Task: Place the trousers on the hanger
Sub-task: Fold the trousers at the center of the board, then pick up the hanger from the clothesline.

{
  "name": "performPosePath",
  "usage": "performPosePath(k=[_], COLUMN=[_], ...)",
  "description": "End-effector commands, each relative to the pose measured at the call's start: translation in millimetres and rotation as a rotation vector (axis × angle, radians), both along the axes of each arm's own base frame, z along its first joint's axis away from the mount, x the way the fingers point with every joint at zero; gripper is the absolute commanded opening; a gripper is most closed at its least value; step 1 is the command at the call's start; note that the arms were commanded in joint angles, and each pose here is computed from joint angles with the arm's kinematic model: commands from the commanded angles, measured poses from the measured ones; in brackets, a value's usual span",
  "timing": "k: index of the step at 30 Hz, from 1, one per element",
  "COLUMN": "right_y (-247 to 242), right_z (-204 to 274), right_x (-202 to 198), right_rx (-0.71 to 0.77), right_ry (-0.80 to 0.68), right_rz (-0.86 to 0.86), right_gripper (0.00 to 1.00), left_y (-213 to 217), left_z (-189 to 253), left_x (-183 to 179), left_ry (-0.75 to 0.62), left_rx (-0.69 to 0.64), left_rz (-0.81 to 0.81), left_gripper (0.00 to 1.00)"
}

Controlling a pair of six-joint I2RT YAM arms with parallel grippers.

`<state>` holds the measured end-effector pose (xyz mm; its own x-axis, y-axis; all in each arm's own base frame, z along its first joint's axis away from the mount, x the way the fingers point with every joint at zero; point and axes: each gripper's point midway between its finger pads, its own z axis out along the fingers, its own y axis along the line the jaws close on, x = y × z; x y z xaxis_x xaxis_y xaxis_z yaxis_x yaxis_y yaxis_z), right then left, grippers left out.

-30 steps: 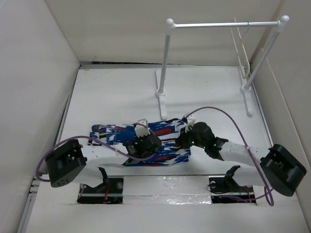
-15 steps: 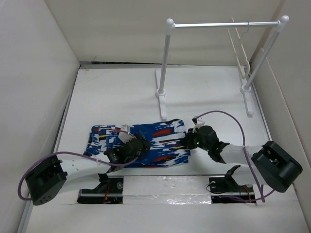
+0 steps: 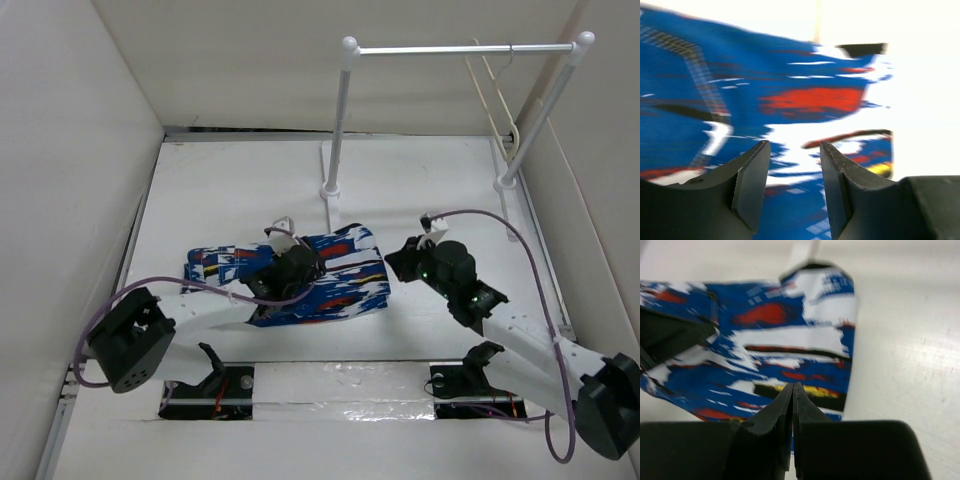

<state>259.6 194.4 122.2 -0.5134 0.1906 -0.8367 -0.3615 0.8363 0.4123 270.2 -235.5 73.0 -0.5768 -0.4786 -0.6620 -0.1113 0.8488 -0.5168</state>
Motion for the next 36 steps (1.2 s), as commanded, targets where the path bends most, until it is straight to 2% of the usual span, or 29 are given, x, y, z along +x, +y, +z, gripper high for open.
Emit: performPosePath(k=[1,5,6,7,8,9,10,11,13,14,15,16,19,20,22,23,26,31,36], right_y=[-4,-10,-16,-27,-33,-42,-50,-66,-93,-114,-135,-146,-182,-185,-197,-200,-205,-212,-245], right_z=[79,171,180,224,242,251,270,312,333,369,378,376,397,390,392,387,380,348,333], right_x=[12,20,23,29,32,37,39,38,47,43,47,57,66,79,84,91,103,132,146], right_rx=[0.018,0.030,-0.007,0.001,-0.010,-0.050,-0.057,-0.052,-0.136,-0.151,-0.212,-0.245,-0.280,-0.298,-0.327,-0.341,-0.384,-0.445,-0.464], right_ry=[-0.178,-0.358,-0.365,-0.435,-0.464,-0.466,-0.496,-0.575,-0.599,-0.659,-0.671,-0.636,-0.645,-0.613,-0.585,-0.560,-0.517,-0.422,-0.386], right_rz=[0.002,0.031,0.023,-0.016,-0.038,-0.067,-0.095,-0.147,-0.249,-0.324,-0.408,-0.455,-0.569,-0.566,-0.578,-0.579,-0.567,-0.524,-0.589], right_gripper=[0.08,0.00,0.00,0.00,0.00,0.00,0.00,0.00,0.00,0.03,0.06,0.09,0.26,0.42,0.59,0.71,0.84,0.85,0.85], left_y=[5,-3,-6,-12,-15,-24,-27,-33,-43,-48,-50,-59,-68,-70,-76,-76,-73,-75,-70], left_z=[53,88,91,98,98,99,101,103,105,111,113,124,137,137,135,134,126,120,118], left_x=[5,-10,-11,-13,-15,-20,-20,-23,-29,-31,-34,-40,-43,-44,-45,-44,-43,-51,-54], left_ry=[-0.153,-0.241,-0.250,-0.271,-0.274,-0.275,-0.289,-0.295,-0.309,-0.326,-0.343,-0.377,-0.451,-0.460,-0.476,-0.479,-0.486,-0.507,-0.509], left_rx=[0.068,0.047,0.037,0.021,0.017,0.003,0.007,0.011,0.023,0.034,0.045,0.022,0.006,0.005,0.038,0.051,0.097,0.099,0.094], left_rz=[0.026,-0.008,-0.026,-0.056,-0.080,-0.128,-0.145,-0.168,-0.209,-0.229,-0.238,-0.262,-0.318,-0.334,-0.374,-0.379,-0.392,-0.455,-0.460], left_gripper=[0.41,0.36,0.30,0.25,0.20,0.11,0.07,0.03,0.00,0.00,0.00,0.00,0.00,0.00,0.00,0.00,0.00,0.00,0.04])
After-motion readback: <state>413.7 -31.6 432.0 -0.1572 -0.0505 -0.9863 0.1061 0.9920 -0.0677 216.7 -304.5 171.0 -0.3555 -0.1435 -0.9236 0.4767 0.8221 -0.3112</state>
